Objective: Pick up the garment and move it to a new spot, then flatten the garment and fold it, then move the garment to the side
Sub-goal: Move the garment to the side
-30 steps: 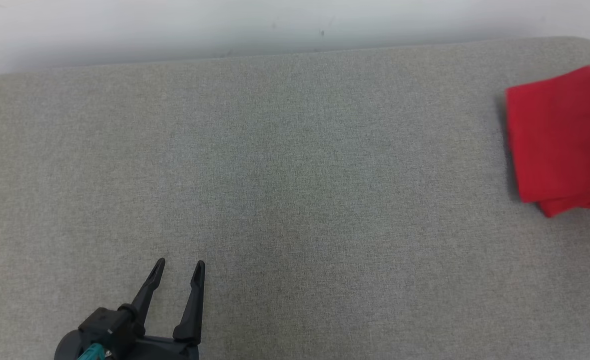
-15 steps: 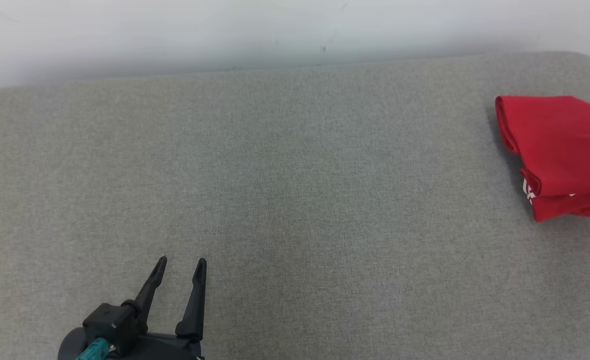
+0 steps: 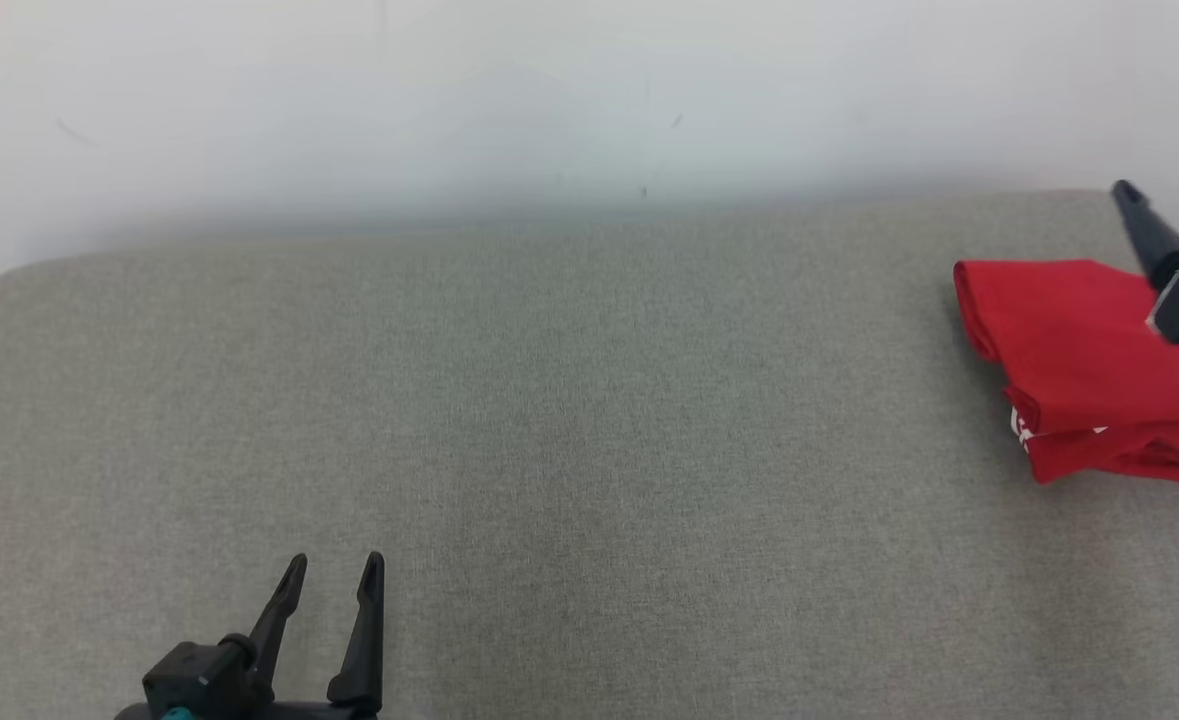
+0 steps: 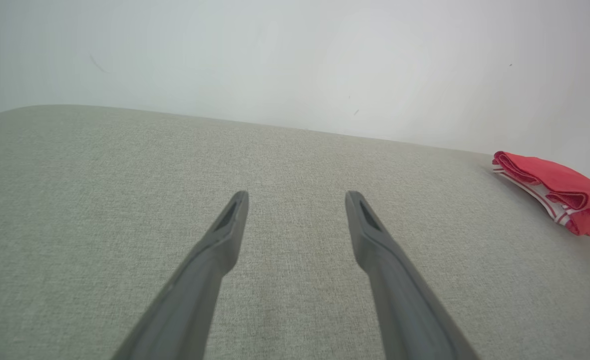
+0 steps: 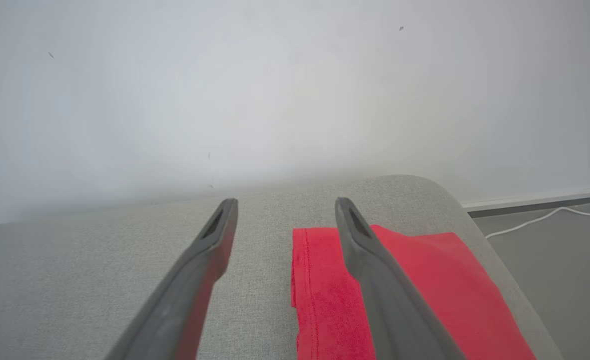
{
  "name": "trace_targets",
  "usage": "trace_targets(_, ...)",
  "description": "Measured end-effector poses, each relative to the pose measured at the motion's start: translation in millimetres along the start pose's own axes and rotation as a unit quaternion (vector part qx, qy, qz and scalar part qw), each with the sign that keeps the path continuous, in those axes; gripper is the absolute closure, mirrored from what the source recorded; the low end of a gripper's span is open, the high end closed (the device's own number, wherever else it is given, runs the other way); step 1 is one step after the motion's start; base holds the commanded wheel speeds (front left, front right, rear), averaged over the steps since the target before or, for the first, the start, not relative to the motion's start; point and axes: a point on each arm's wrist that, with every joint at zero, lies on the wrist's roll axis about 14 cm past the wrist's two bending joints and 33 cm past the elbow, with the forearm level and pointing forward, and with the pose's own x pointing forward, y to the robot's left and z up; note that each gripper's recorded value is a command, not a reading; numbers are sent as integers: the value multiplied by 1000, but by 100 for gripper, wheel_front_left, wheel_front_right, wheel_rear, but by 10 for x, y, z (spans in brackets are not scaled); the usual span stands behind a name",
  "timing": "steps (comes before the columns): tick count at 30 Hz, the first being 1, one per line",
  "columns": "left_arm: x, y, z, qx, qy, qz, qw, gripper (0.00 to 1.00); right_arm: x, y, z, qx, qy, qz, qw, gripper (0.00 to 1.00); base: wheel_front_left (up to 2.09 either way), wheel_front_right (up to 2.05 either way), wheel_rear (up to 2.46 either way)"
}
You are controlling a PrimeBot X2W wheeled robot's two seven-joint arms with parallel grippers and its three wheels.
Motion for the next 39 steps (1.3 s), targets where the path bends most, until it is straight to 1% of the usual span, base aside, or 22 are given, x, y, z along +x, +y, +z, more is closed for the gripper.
trace_targets(1, -46, -2, 6, 1, -1, 1, 1000, 0, -50, 140, 49, 0, -22, 20, 1000, 0, 0, 0, 0)
trace_targets(3, -75, -8, 44, 2, -7, 1, 1000, 0, -115, 275, 90, -8, -42, 41, 998, 0, 0, 0, 0)
trace_targets(9, -206, -14, 99, 4, -19, 7, 1000, 0, -363, 513, 299, -10, -117, 82, 990, 0, 0, 0, 0)
trace_targets(12, -237, -21, 167, 3, -32, 9, 999, 0, -477, 510, 202, -9, -130, 88, 988, 0, 0, 0, 0)
trace_targets(17, -324, 40, 241, 4, -45, 20, 999, 0, -637, 608, -96, -17, -133, 100, 986, 0, 0, 0, 0)
trace_targets(22, -461, 134, 194, 2, -41, 36, 999, 0, -807, 709, -233, -4, -154, 103, 983, 0, 0, 0, 0)
trace_targets(26, -447, 153, 264, 2, -54, 38, 998, 0, -938, 634, -313, 11, -164, 83, 983, 0, 0, 0, 0)
trace_targets(28, -456, 161, 266, 2, -54, 41, 998, 0, -1015, 584, -380, 13, -162, 74, 984, 0, 0, 0, 0)
trace_targets(33, -482, 170, 214, -1, -48, 43, 998, 0, -1203, 647, -608, 27, -151, 79, 985, 0, 0, 0, 0)
trace_targets(37, -457, 141, 234, -3, -51, 39, 998, 0, -1299, 677, -687, 29, -154, 76, 985, 0, 0, 0, 0)
trace_targets(39, -449, 108, 201, -6, -46, 35, 998, 0, -1347, 653, -749, 21, -152, 70, 986, 0, 0, 0, 0)
